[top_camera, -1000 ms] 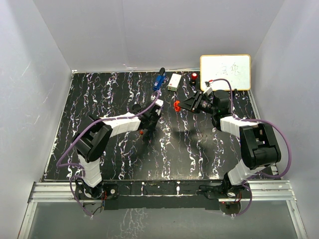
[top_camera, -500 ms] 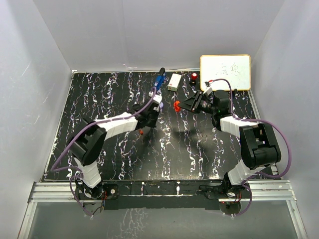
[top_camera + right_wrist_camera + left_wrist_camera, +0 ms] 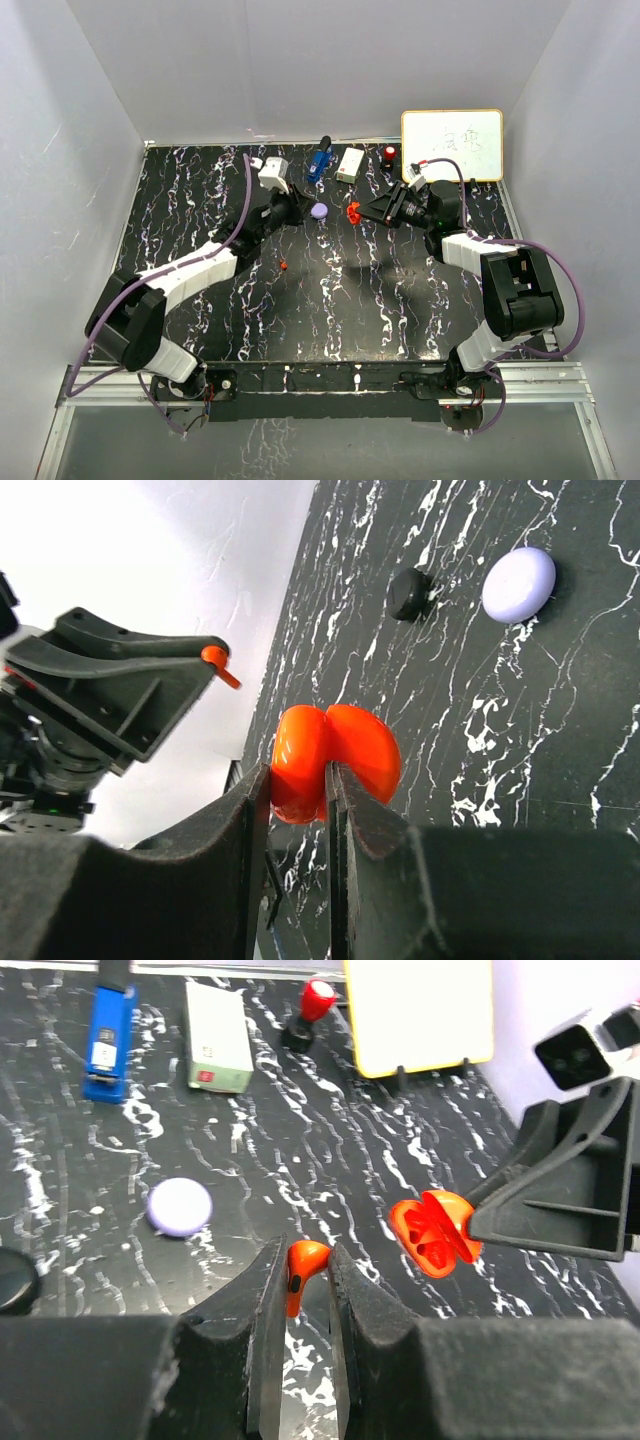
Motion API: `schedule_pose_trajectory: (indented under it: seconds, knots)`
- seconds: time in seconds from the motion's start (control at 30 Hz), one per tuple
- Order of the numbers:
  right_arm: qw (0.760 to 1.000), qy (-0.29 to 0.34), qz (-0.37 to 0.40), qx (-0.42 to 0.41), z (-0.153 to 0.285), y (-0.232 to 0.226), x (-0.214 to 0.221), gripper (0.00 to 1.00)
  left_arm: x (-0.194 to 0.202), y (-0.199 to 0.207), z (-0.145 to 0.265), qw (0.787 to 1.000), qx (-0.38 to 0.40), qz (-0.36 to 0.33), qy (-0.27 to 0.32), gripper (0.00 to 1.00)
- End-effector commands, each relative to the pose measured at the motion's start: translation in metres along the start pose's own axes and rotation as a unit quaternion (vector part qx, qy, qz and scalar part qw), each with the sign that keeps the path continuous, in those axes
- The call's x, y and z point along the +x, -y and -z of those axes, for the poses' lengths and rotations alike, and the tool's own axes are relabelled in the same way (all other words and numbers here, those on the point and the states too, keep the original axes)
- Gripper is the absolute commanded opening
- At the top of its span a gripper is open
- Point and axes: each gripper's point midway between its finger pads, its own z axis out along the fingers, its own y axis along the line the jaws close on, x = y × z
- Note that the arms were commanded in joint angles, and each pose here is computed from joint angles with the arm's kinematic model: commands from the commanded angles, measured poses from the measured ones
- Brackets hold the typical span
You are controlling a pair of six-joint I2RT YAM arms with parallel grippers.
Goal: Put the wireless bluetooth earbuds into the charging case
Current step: Place the earbud in the charging case.
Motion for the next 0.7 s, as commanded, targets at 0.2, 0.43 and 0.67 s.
schedule_pose_trajectory:
  seconds: [0.2,0.43,0.67]
  knots:
    - [0.998,0.020,-0.033,-0.046,0.002,-0.029,-0.015,0.00,-0.036,0.059,-0.008,0.976,0.176,0.047,0.119,0.00]
    - [0.995,0.040,-0.079,-0.053,0.002,-0.033,-0.022,0.00,-0.049,0.068,-0.004,0.965,0.205,0.042,0.160,0.00]
    - [0.989,0.056,-0.115,-0.074,0.000,-0.035,-0.028,0.00,-0.059,0.079,-0.002,0.952,0.238,0.031,0.190,0.00]
